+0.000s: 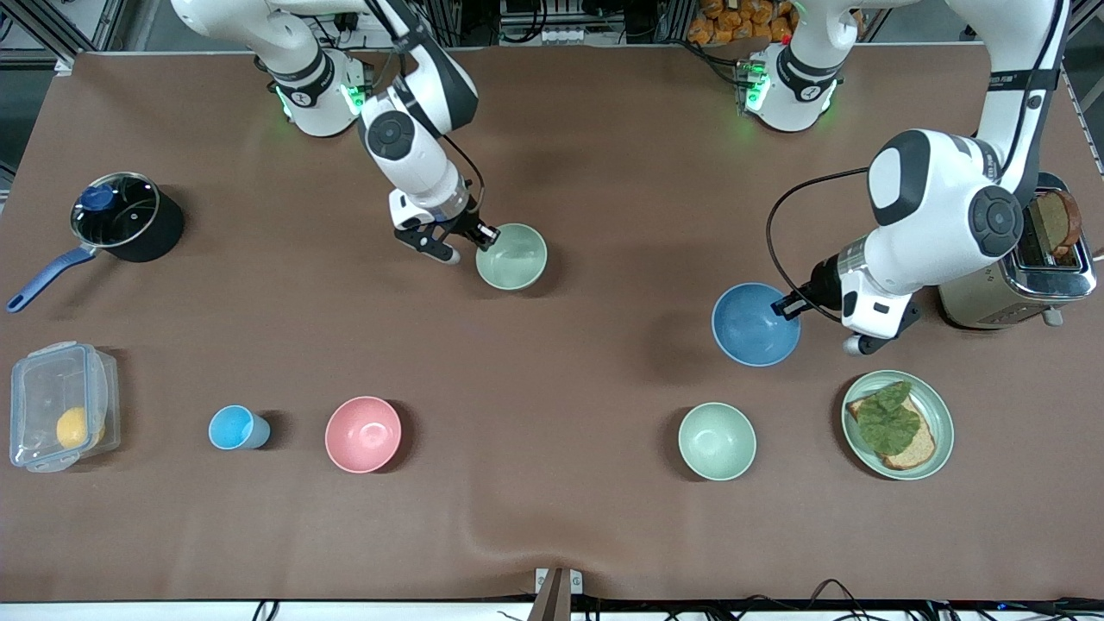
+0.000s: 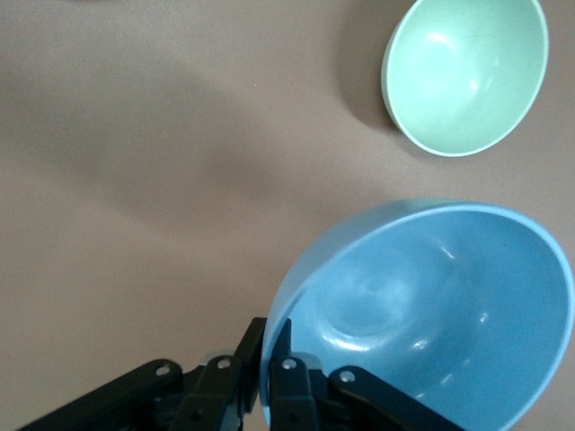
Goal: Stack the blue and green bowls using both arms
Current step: 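Carry the blue bowl toward the green bowl held by the right gripper, then lower the blue bowl into the green bowl with the left gripper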
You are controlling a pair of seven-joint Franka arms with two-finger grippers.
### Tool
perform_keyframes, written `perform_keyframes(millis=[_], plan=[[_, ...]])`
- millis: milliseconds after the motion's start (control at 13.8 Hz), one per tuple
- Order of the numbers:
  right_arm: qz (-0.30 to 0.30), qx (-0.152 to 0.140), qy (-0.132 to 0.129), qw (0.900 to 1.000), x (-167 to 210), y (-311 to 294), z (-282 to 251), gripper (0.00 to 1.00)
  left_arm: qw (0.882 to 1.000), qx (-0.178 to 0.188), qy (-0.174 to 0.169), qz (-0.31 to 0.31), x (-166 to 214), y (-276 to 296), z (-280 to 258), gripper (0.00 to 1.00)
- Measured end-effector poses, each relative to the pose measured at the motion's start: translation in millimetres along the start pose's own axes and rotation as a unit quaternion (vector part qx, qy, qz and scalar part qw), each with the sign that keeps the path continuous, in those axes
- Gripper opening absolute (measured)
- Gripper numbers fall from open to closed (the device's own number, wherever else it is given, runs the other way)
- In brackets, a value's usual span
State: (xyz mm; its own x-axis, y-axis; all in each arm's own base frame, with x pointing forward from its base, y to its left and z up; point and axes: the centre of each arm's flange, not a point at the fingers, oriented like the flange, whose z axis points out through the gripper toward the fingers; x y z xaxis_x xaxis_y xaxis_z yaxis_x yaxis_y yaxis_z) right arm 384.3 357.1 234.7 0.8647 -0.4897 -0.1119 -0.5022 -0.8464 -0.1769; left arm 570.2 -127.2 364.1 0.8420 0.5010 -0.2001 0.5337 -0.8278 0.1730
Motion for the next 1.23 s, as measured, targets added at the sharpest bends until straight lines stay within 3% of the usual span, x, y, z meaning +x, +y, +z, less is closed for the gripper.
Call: perform_keyframes(millis=[217, 435, 797, 942, 1232], plan=[[0.002, -0.004, 0.003, 1.0, -8.9, 0.3, 21.3, 0.04, 1.0, 0.009, -0.01, 0.011, -18.4, 9.5, 17.5, 0.07], [0.009, -0.001, 0.005, 1.0, -7.1, -3.4, 20.1, 0.04, 1.0, -0.003, 0.008, 0.01, -69.2, 39.4, 57.3, 0.07], [0.041, 0.008, 0.004, 0.999, 4.1, -18.7, 7.3, 0.06, 1.0, -0.001, 0.004, -0.007, -144.6, 78.3, 90.6, 0.07], [0.06, -0.002, -0.007, 0.998, 17.6, -23.7, -0.9, 0.22, 1.0, -0.005, 0.006, -0.009, -166.3, 90.8, 95.9, 0.07], [0.118, -0.032, -0.035, 0.992, 52.9, -23.7, -17.7, 0.63, 1.0, 0.002, 0.0, -0.021, -200.5, 103.8, 107.2, 0.07]])
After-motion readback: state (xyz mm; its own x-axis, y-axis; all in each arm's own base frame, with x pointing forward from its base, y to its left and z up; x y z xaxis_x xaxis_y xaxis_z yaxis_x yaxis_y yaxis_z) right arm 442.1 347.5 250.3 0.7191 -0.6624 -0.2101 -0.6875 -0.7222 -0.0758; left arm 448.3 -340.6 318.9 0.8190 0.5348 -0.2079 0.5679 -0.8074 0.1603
